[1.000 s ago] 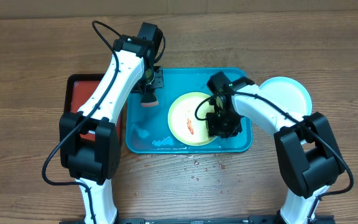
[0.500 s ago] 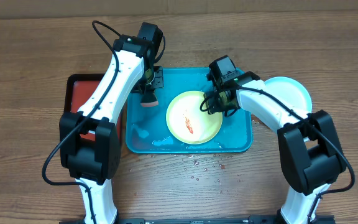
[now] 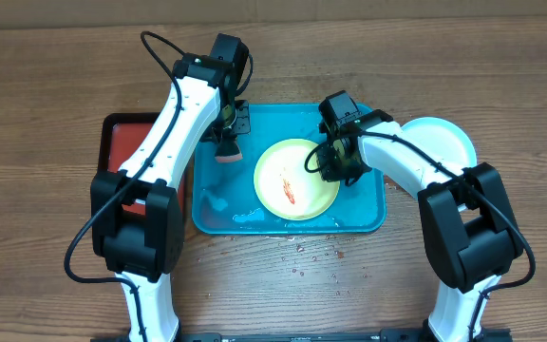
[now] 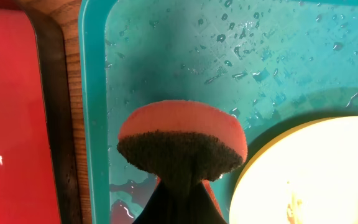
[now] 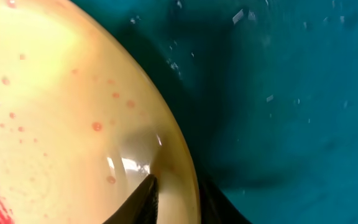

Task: Clean dirty plates on tray and stack at the side
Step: 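Bring the sponge in the left gripper down onto the yellow-green plate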

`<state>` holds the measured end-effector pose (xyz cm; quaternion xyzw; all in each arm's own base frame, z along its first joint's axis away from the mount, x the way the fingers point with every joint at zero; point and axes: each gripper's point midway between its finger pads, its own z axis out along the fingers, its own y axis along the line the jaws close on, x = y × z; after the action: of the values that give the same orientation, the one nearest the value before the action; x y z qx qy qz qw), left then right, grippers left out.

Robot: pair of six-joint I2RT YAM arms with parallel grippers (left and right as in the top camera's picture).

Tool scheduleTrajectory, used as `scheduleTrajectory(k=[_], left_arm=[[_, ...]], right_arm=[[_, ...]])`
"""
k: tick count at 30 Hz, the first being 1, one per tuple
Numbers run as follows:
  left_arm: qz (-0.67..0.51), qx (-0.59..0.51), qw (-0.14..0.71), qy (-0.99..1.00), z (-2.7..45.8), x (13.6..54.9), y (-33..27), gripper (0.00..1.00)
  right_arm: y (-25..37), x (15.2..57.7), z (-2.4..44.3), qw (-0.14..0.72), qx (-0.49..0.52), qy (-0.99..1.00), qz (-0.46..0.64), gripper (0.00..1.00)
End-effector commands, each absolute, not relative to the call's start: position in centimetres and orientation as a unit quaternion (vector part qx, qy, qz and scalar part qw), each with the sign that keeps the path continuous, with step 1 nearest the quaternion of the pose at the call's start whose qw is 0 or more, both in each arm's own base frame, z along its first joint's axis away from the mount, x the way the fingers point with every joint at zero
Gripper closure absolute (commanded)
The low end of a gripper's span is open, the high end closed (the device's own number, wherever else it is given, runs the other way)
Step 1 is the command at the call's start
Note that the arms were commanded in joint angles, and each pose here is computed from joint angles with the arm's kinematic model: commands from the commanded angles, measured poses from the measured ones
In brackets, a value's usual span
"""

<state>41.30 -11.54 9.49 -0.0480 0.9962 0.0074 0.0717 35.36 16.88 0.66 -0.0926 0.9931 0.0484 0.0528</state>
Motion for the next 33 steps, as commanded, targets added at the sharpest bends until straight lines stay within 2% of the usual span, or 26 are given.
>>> scheduleTrajectory(k=[1, 3, 6, 12, 25, 33], left_arm=[[0.001, -0.049, 0.073, 0.996, 9.6, 41.3, -11.6, 0.96], [0.001, -0.049, 0.073, 0.996, 9.6, 41.3, -11.6, 0.96], [0.001, -0.048, 0.073, 0.996, 9.6, 41.3, -11.7, 0.96], [-0.021, -0.046, 0.064, 0.997, 9.5, 41.0, -12.5, 0.96], [-0.053, 0.023, 0.055, 0.997, 5.7, 39.3, -16.4, 0.96], [-0.047, 0.072, 0.069, 0.994, 3.1, 38.7, -17.4, 0.96]], right_arm=[[17.5, 34.4, 0.0, 0.021, -0.047, 0.996, 0.071, 0.84], [18.2, 33.8, 0.1, 0.004, -0.008, 0.996, 0.092, 0.96], [19.2, 33.4, 0.3, -0.017, 0.062, 0.99, 0.122, 0.96], [19.8, 33.9, 0.4, -0.019, 0.132, 0.982, 0.133, 0.96], [19.8, 33.5, -0.9, -0.017, 0.156, 0.977, 0.142, 0.96], [20.7, 33.3, -0.8, -0.021, 0.122, 0.978, 0.167, 0.96]])
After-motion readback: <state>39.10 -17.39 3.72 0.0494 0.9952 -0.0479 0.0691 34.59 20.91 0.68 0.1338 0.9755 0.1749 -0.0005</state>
